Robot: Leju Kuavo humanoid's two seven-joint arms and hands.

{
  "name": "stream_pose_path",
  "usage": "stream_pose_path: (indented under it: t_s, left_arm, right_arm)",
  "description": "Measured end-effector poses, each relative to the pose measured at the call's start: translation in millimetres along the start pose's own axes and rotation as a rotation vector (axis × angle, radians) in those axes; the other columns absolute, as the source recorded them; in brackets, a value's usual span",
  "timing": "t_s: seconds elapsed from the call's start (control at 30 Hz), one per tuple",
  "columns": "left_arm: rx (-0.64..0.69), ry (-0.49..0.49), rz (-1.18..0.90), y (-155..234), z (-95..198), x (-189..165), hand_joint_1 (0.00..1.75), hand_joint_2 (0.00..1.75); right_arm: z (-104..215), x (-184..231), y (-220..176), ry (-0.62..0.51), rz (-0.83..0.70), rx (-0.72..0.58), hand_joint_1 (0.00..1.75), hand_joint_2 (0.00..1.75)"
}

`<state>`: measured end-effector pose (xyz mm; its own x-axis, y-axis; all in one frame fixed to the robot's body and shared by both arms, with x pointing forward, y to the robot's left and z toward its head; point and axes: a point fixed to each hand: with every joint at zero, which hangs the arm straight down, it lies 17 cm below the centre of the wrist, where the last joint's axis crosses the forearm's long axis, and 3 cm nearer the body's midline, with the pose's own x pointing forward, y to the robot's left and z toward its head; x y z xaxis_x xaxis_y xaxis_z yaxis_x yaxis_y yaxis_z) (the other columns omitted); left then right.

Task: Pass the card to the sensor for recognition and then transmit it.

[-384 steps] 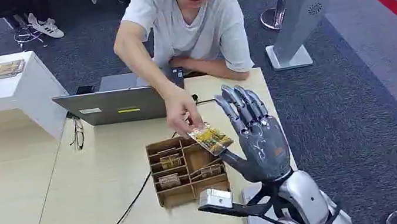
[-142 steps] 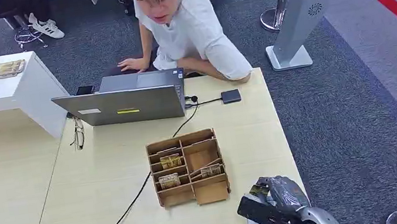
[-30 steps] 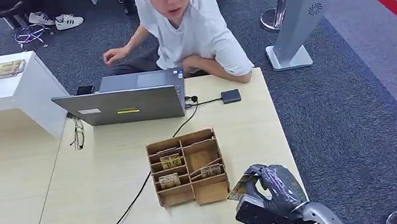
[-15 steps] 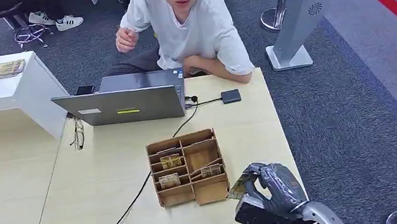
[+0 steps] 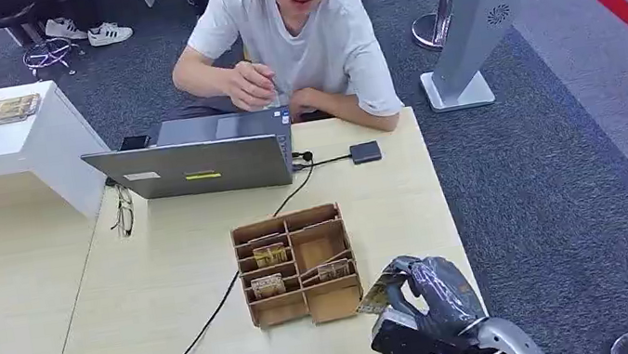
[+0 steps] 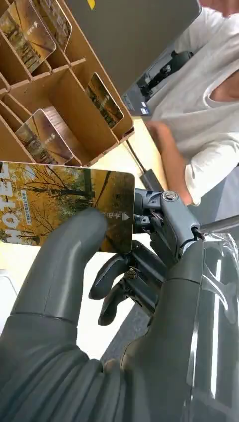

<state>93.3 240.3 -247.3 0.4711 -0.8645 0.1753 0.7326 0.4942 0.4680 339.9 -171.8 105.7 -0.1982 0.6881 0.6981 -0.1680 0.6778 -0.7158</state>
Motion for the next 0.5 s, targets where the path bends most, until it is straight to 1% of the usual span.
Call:
stream_pose_path:
  t_s: [0.5]
  left_arm:
    - [-0.006, -0.002, -0.001, -2.8, 1.1, 1.2, 0.00, 0.00]
  right_arm:
    - [-1.4, 8.3, -4.1, -0.024, -0.005, -0.012, 1.75, 1.75]
